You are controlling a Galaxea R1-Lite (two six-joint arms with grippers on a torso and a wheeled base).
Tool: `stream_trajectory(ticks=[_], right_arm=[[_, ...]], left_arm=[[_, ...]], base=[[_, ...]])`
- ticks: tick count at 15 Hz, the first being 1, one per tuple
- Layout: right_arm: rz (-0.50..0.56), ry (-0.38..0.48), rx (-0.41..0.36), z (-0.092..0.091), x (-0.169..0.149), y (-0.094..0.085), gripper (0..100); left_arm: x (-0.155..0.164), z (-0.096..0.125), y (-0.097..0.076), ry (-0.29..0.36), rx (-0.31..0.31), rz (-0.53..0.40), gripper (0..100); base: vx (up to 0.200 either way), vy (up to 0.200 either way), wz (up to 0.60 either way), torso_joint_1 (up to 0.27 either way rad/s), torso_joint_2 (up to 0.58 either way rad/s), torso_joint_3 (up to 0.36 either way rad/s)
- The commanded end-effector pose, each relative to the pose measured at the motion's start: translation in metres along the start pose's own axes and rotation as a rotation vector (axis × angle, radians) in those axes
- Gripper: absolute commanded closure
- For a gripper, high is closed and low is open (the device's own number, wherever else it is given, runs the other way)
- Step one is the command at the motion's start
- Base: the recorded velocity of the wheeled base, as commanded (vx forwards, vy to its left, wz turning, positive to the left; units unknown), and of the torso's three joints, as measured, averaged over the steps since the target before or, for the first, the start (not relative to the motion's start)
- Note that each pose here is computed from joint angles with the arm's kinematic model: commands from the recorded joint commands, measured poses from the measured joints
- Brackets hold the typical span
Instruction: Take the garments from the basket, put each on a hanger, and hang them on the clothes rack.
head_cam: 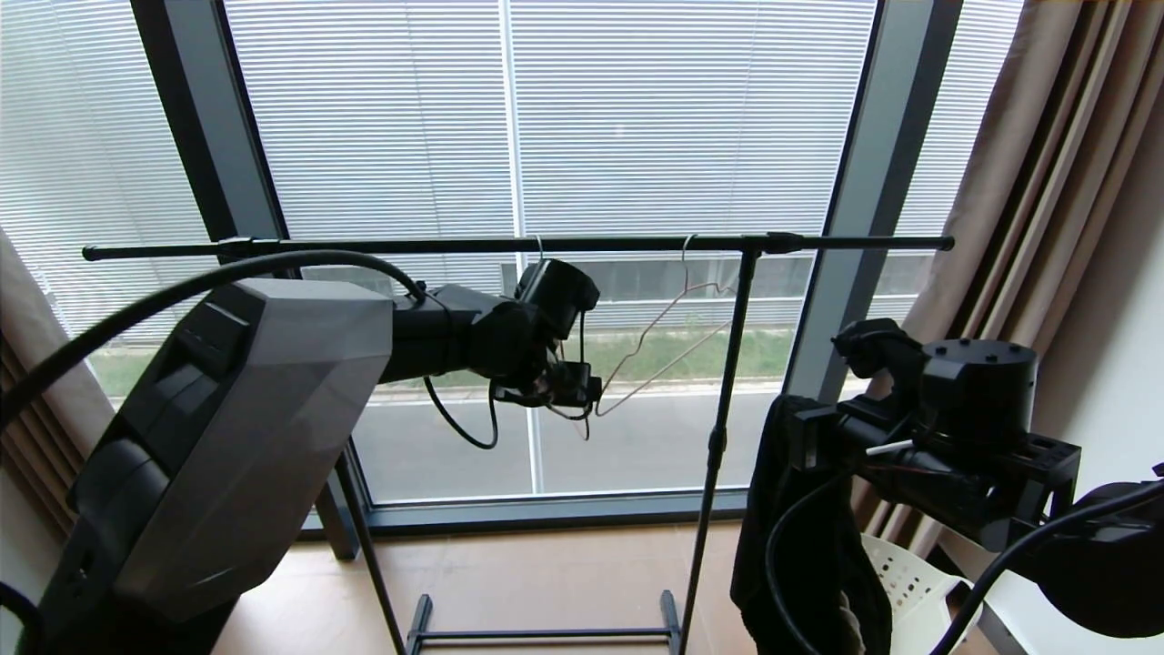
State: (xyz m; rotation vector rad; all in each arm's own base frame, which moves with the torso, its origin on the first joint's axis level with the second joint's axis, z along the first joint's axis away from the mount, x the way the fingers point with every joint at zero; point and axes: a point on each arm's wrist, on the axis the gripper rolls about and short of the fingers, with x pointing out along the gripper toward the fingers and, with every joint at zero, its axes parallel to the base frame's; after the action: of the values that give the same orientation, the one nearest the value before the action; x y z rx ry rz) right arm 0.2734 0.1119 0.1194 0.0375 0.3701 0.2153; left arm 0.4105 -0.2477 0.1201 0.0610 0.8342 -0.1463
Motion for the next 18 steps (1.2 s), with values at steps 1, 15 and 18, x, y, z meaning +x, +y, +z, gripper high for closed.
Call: stream_trajectory(ticks=[1, 15, 18], right_arm=[[0.000, 0.004, 0.000, -0.001, 0.001, 0.000, 100], [0.001, 0.016, -0.003, -0.004, 0.002, 0.001, 100], [-0.001, 0.016, -0.003, -0.004, 0.002, 0.000, 100]], left_arm=[[0.019, -0.011, 0.002, 0.054, 0.006, 0.033, 0], [-0.033, 0.022, 0.021, -0.065, 0.112, 0.011, 0], [-0.018, 0.018, 0.022, -0.045, 0.119, 0.016, 0]], base=[[0.000, 0.000, 0.00, 0.000, 0.00, 0.000], [0.000, 0.000, 0.00, 0.000, 0.00, 0.000], [0.000, 0.000, 0.00, 0.000, 0.00, 0.000]])
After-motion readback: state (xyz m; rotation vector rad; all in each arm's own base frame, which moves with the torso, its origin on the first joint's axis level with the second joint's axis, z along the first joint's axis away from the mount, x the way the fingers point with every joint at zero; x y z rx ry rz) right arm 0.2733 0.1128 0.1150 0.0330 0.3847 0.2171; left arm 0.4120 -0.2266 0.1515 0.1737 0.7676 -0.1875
